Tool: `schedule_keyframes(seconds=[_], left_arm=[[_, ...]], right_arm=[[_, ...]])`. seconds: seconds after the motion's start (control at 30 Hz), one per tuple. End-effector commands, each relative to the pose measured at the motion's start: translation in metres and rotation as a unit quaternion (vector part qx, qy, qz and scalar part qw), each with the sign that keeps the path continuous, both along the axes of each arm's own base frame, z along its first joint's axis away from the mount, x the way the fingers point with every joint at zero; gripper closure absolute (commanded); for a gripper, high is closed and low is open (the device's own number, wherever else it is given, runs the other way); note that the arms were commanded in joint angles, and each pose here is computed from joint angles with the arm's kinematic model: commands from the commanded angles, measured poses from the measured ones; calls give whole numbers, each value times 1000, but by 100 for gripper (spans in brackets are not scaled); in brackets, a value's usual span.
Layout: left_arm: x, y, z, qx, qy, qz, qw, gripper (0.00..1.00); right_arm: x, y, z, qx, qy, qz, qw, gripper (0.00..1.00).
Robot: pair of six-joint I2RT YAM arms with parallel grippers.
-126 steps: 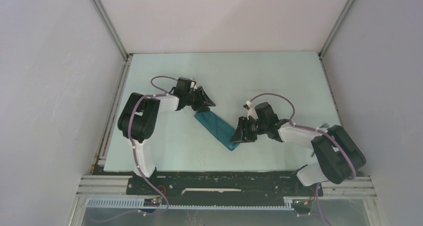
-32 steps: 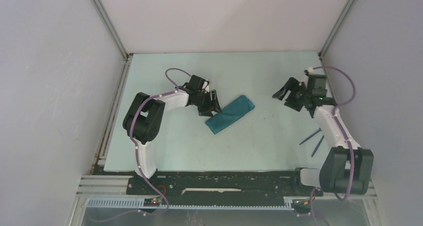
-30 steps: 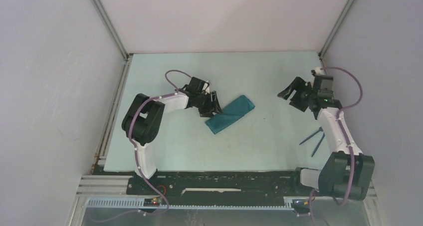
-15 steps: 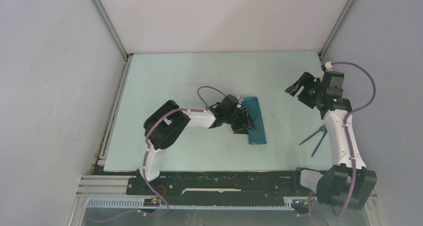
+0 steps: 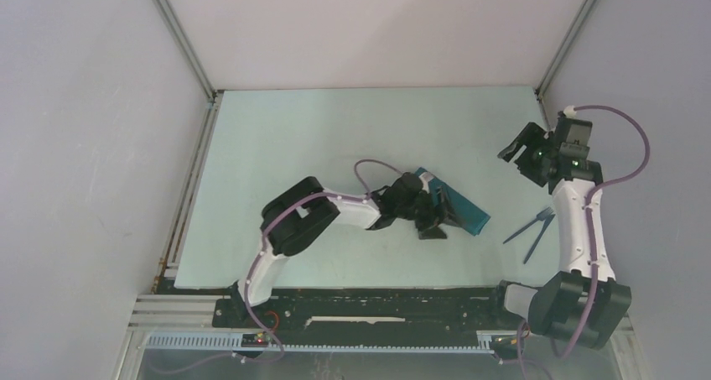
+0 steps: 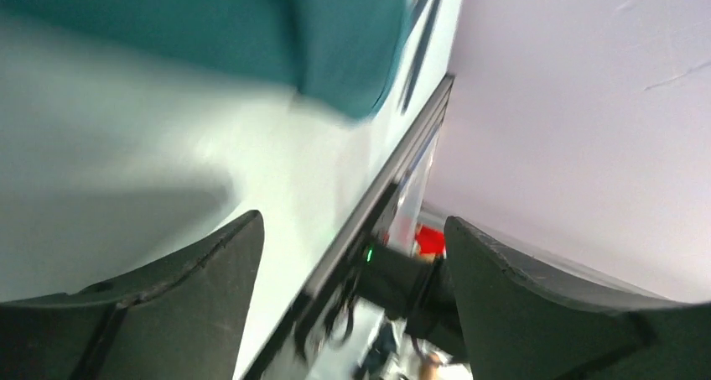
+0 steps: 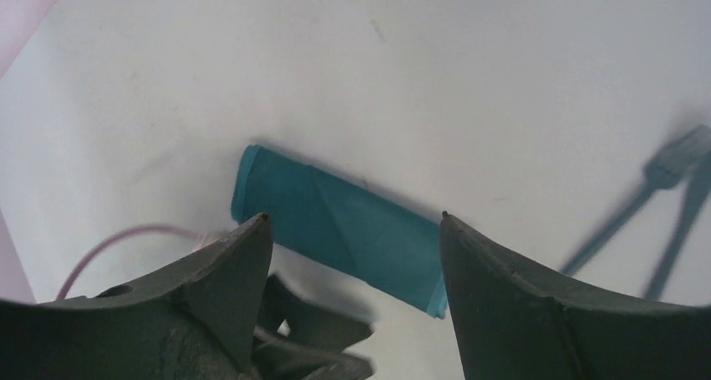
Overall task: Fold the napkin into a case and place the utensils inside
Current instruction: Move the smaller rectangle folded napkin to the center of the board, then pick up the fork from the corner of the board.
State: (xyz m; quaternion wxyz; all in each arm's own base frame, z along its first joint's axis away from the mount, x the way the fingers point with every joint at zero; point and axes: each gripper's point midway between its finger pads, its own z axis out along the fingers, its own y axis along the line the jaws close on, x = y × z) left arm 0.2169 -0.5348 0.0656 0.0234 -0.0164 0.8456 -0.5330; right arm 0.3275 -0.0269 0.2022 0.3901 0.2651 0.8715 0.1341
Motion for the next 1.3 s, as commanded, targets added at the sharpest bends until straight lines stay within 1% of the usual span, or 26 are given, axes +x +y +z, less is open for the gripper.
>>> schedule_keyframes(seconds=[0.0,0.03,0.13,0.2,0.27,0.33,0.37,0.43,0.5,0.57,0.73,0.97,1.13,1.27], left_arm=[[-33,49,53,-59,29,-8,998,14],[-41,63,57,-60,31,-13,998,14],[-56,101,79,-68,0,-27,997,14],[-60,122,95,-58,-44,-37,997,14],[-61,143,109,-17,-110,-51,992,14],[-58,165,122,36,-174,-50,983,14],[-60,178,131,56,-195,-51,978,14],[-58,192,147,75,-240,-48,967,14],[-58,204,158,80,-270,-39,959,14],[-57,214,165,87,-290,-28,953,14],[-59,232,176,97,-315,-26,944,14],[-56,237,179,92,-303,-41,948,13],[-53,240,182,88,-306,-39,947,13],[-47,246,185,84,-310,-28,946,13]], right_arm=[[-18,-33,-10,-3,61,-68,996,20],[-25,-40,-21,9,88,-86,992,20],[-49,-59,-61,14,187,-128,974,21],[-60,-73,-81,13,216,-155,964,22],[-65,-84,-99,20,234,-172,957,23],[-64,-91,-113,33,244,-170,954,26],[-62,-95,-119,36,245,-168,954,27],[-60,-104,-126,41,247,-174,952,31],[-57,-111,-131,48,244,-181,951,37],[-60,-120,-137,44,259,-195,945,39],[-66,-124,-151,43,289,-205,934,39],[-68,-129,-171,35,312,-208,926,41],[-61,-134,-178,38,303,-206,930,49],[-60,-133,-183,43,305,-204,929,53]])
